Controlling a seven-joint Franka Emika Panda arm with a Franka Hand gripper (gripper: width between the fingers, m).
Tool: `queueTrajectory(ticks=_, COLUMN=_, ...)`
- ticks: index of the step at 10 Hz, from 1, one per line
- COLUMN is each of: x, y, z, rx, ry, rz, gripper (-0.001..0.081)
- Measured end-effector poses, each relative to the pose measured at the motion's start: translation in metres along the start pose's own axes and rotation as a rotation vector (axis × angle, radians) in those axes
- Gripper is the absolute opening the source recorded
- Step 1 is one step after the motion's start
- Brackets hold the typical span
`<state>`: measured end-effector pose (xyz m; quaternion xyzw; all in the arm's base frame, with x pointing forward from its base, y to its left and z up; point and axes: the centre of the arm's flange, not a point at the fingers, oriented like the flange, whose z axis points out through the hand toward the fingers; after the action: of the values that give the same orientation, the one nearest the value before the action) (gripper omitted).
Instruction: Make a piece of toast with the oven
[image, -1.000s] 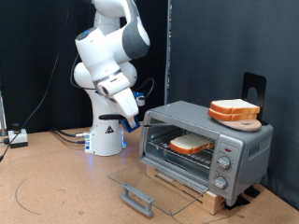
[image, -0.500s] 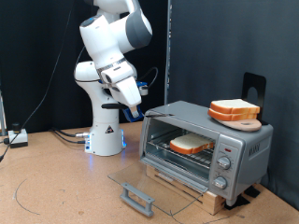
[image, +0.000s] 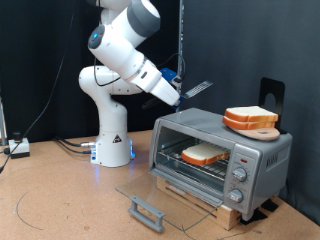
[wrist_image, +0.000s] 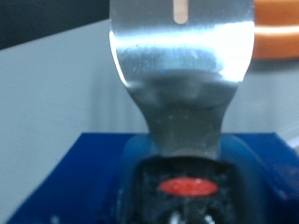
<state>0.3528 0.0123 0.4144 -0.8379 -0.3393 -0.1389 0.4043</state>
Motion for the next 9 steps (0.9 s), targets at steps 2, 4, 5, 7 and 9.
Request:
queueTrajectory(ticks=2, x=0.01, y=-0.018, z=0.014, rx=-0.054, ry=-0.049, rz=-0.051, gripper=0.0395)
queueTrajectory(ticks=4, x=0.005, y=-0.018, z=0.017, rx=-0.031, ry=-0.086, rz=-0.075, gripper=0.0395)
queueTrajectory(ticks=5, x=0.001, y=-0.021, z=0.022, rx=-0.02, ry=-0.149, rz=-0.132, gripper=0.0395)
queueTrajectory(ticks=7, x=0.0, y=-0.034, z=0.038, rx=-0.009, ry=-0.238, rz=-0.201, gripper=0.0395)
queueTrajectory(ticks=9, x=0.003, y=-0.046, z=0.053, rx=-0.046, ry=-0.26, rz=-0.239, gripper=0.0395)
